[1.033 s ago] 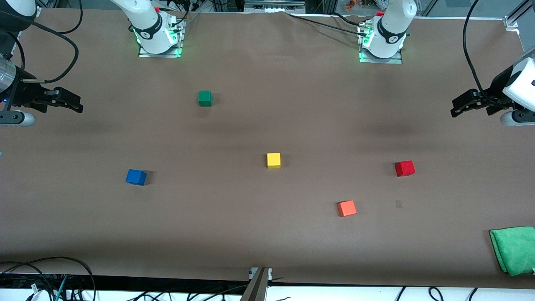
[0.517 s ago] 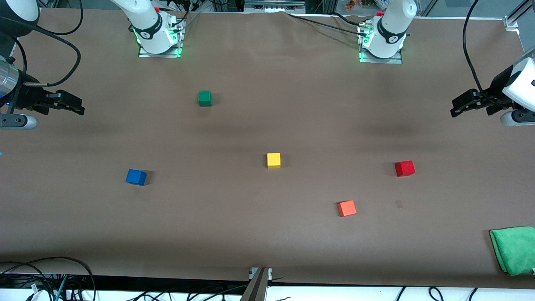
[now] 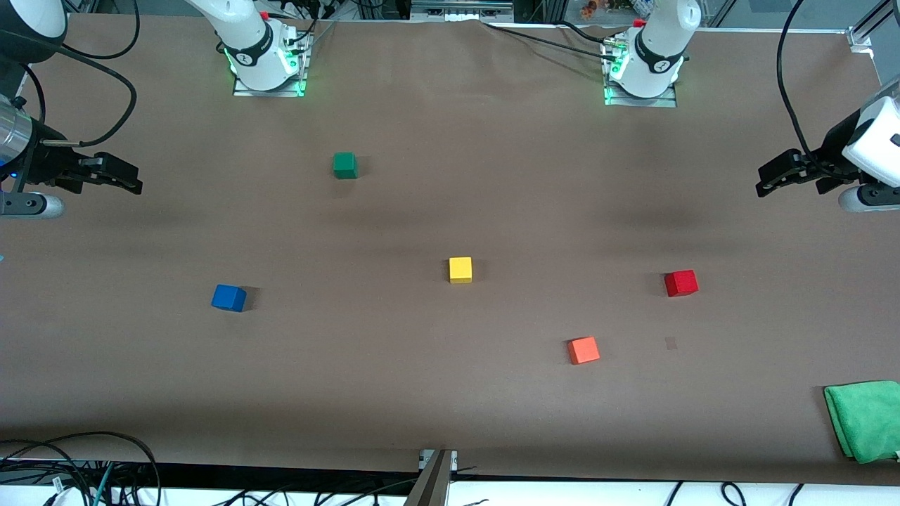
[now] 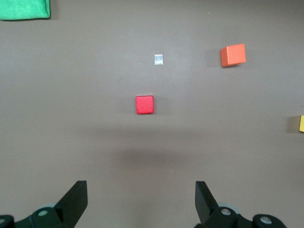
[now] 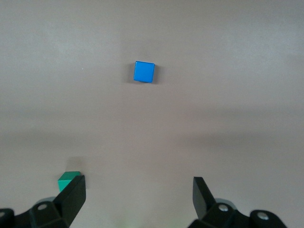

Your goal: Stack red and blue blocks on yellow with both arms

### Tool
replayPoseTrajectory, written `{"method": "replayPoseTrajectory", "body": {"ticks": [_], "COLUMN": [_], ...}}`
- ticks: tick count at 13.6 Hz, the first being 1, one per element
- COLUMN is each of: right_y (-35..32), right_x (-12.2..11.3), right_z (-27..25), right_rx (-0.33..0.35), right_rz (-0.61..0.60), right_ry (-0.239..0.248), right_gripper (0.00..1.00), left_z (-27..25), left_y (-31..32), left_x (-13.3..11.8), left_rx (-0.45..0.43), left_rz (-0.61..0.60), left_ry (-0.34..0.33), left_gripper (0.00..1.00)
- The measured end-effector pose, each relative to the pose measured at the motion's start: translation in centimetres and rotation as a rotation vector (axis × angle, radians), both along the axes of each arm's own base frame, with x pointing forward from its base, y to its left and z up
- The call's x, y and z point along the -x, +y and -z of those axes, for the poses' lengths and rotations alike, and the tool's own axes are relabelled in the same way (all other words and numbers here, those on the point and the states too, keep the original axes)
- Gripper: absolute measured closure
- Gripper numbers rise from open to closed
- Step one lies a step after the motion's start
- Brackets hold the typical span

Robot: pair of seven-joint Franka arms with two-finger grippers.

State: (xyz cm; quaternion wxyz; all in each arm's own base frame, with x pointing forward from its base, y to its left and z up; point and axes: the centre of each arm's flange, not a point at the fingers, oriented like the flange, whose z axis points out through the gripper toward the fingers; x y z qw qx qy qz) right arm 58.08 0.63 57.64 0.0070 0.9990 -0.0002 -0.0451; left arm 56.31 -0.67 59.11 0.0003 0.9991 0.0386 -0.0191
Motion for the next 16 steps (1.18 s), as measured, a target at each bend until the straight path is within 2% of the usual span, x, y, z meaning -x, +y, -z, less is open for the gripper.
{"method": "replayPoseTrajectory", "body": {"ticks": [3,9,16], "right_y": [0.00,0.00,0.00], "right_x": [-0.01,-0.01,-0.02], "right_z": [0.00,0.00,0.01], "right_rx": [0.000,0.000,0.000], "right_rz": [0.000,0.000,0.000], "right_ry": [0.000,-0.001,-0.001], "right_gripper": [0.00,0.00,0.00], "left_z": [0.07,-0.06,-0.86], "left_y": [-0.87,-0.69,-0.59], "left_x": [0.39,0.57,0.33], "left_rx": [0.000,-0.001,0.000], "left_rz": [0.016,0.012,0.010], "left_ry": [0.026,0.034,0.005], "left_gripper": [0.00,0.00,0.00]}}
